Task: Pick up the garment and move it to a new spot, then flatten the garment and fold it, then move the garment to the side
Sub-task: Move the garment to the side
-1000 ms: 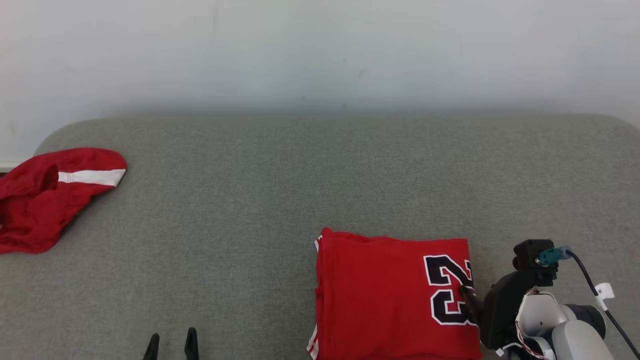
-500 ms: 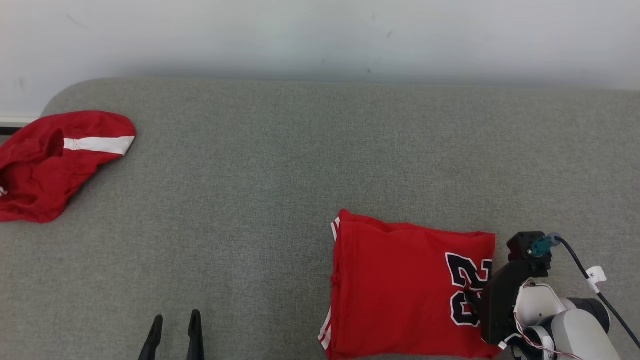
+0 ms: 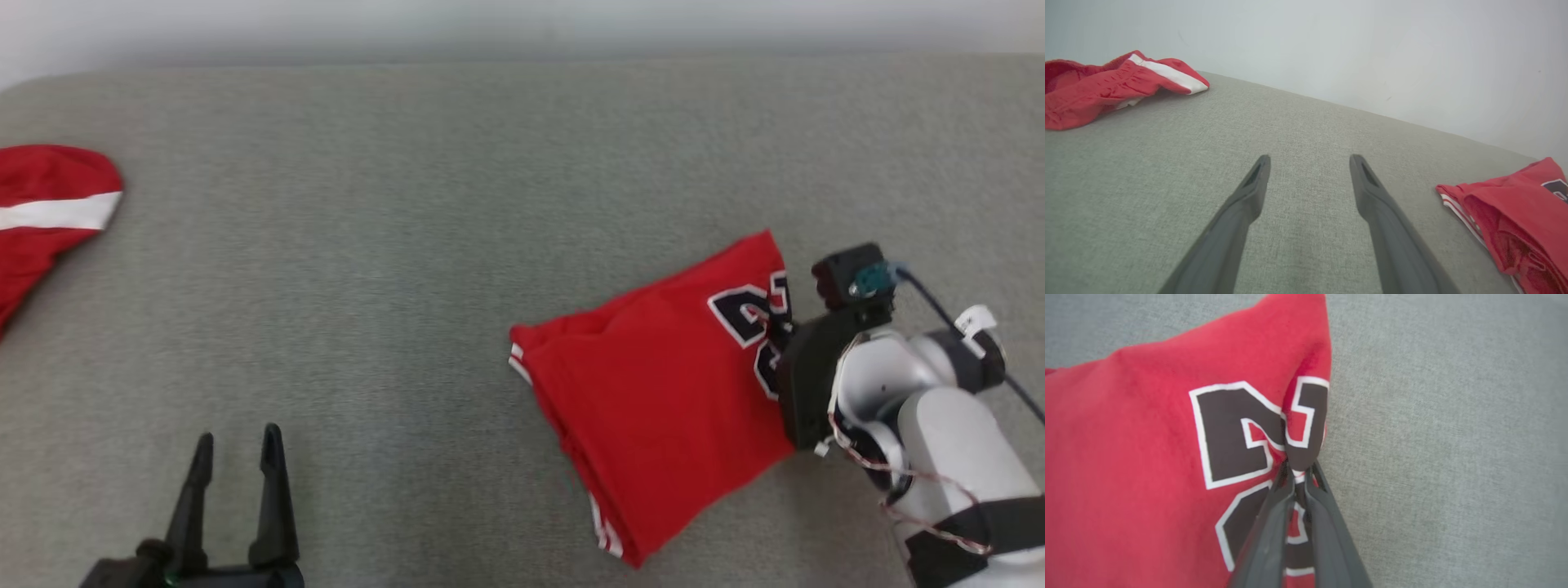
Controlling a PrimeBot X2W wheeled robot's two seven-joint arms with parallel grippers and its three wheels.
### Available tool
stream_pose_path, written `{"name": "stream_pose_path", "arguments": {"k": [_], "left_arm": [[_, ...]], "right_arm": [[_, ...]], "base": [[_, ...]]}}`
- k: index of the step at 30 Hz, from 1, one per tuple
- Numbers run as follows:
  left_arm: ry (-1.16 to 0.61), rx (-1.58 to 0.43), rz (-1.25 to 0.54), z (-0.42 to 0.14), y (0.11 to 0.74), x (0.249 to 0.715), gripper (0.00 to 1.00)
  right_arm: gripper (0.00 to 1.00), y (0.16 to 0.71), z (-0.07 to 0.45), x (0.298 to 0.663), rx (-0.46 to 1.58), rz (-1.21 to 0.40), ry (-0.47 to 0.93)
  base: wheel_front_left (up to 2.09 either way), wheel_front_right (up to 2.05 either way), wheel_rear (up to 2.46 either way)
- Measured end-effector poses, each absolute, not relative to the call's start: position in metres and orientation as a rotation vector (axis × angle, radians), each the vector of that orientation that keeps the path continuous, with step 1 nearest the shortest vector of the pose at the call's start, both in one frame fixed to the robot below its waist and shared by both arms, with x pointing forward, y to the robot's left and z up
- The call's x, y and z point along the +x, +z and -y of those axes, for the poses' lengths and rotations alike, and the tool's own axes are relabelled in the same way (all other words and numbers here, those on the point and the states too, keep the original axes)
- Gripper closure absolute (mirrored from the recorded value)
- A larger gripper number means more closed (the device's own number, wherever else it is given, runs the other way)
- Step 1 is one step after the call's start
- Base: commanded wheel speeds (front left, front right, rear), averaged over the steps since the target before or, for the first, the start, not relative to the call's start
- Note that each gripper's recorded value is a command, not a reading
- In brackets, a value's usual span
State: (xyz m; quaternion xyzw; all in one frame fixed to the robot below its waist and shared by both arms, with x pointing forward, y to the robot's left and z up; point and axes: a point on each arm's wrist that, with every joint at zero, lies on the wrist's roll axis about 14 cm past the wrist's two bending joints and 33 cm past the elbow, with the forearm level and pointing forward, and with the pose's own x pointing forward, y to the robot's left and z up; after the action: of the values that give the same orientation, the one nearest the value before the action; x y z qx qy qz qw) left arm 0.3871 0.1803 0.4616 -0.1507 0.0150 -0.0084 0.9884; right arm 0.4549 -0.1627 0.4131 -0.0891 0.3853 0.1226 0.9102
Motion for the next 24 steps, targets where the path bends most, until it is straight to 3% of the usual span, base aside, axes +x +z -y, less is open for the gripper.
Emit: {"name": "stream_pose_path", "arguments": {"k": [9,24], "left_arm": [[-0.146,-0.258,0.030,-0.142,0.471,0.435,0.00],[-0.317,-0.259,-0.002,-0.089,0.440,0.471,0.00]], "right_arm": [[1.00,0.424,0.253,0.476,-0.177,-0.705,0.010],[1.00,0.437,0.380,0.490,-0.230,-0.629,-0.323]], "base": [[0.00,0.00,0.00],[0.00,0.00,0.00]]}}
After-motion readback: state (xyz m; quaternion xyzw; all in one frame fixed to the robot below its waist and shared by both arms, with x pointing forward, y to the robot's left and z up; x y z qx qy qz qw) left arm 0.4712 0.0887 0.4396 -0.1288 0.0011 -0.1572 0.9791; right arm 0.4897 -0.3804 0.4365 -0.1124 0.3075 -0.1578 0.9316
